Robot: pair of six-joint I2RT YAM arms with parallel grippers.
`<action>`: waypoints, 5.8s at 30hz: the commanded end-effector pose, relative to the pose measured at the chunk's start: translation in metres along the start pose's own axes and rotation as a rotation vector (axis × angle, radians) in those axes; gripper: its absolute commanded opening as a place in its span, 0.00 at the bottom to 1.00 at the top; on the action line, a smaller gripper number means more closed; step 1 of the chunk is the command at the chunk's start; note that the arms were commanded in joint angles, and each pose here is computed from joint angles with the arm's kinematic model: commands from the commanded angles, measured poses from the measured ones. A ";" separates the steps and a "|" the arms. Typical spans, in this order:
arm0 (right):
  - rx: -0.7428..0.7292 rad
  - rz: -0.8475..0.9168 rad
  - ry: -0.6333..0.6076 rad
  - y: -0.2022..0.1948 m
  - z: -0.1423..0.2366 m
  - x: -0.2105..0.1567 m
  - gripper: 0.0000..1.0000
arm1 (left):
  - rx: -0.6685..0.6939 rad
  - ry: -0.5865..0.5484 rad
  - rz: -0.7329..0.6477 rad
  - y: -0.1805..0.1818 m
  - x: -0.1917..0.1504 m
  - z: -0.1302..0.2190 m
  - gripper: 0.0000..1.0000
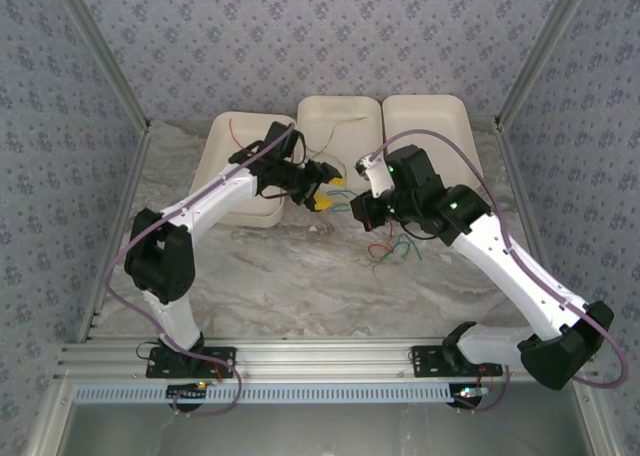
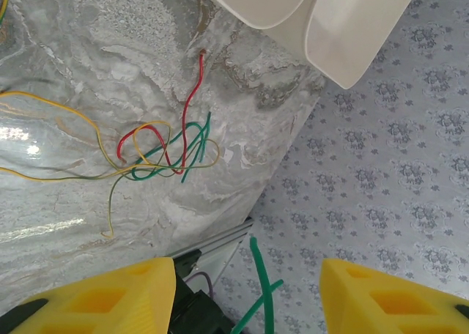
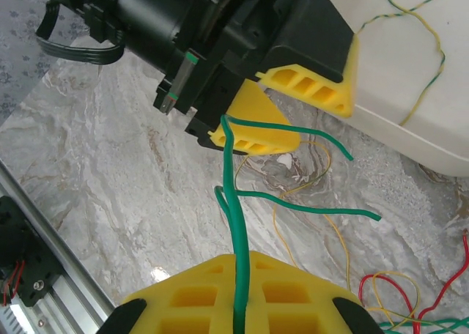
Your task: Untangle the cables
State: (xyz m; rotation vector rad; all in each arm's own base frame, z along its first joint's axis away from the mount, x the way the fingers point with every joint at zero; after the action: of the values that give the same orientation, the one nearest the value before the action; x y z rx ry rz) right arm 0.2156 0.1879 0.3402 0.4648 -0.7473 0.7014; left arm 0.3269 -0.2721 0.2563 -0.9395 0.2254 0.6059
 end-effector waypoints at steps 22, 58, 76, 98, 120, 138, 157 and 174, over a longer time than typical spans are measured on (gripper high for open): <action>-0.082 0.142 0.047 0.018 -0.008 -0.006 0.00 | 0.049 0.049 0.264 0.001 -0.009 -0.004 0.00; 0.208 -0.736 -0.230 -0.042 0.027 -0.004 0.51 | -0.610 -0.378 -0.332 -0.103 -0.029 0.120 0.00; 0.246 -1.128 -0.372 -0.106 -0.051 0.034 0.68 | -0.684 -0.328 -0.317 -0.096 -0.034 0.117 0.00; 0.315 -1.024 -0.269 -0.132 -0.130 0.066 0.30 | -0.652 -0.313 -0.309 -0.091 -0.037 0.112 0.00; 0.068 -1.849 -0.107 -0.113 -0.093 -0.005 0.00 | -1.006 -0.817 -0.615 -0.145 -0.083 0.201 0.00; -0.090 -2.111 -0.407 -0.109 -0.037 -0.044 0.00 | -1.248 -0.950 -0.382 -0.135 -0.065 0.196 0.00; -0.200 -0.428 -0.353 -0.065 0.095 0.025 0.54 | -0.888 -0.509 -0.704 -0.154 -0.056 0.142 0.00; -0.002 0.014 -0.233 -0.043 0.044 0.116 0.59 | -0.695 -0.218 -0.842 -0.162 -0.081 0.098 0.00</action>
State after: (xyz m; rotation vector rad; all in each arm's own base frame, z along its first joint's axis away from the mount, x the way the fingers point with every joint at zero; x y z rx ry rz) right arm 0.2951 0.1768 0.4445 0.5363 -0.9876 0.5939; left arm 0.3526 -0.2937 0.4496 -1.4753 -0.6021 0.0395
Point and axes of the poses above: each hand's point on the last joint's axis, 136 mm out from that joint toward the fingers, its own z axis back along the fingers, its own y axis along the line the jaws close on, x = y × z, the point moved 9 cm from there along z, back along the fingers, and after that the axes turned 9 degrees about z, right-handed, at the moved point
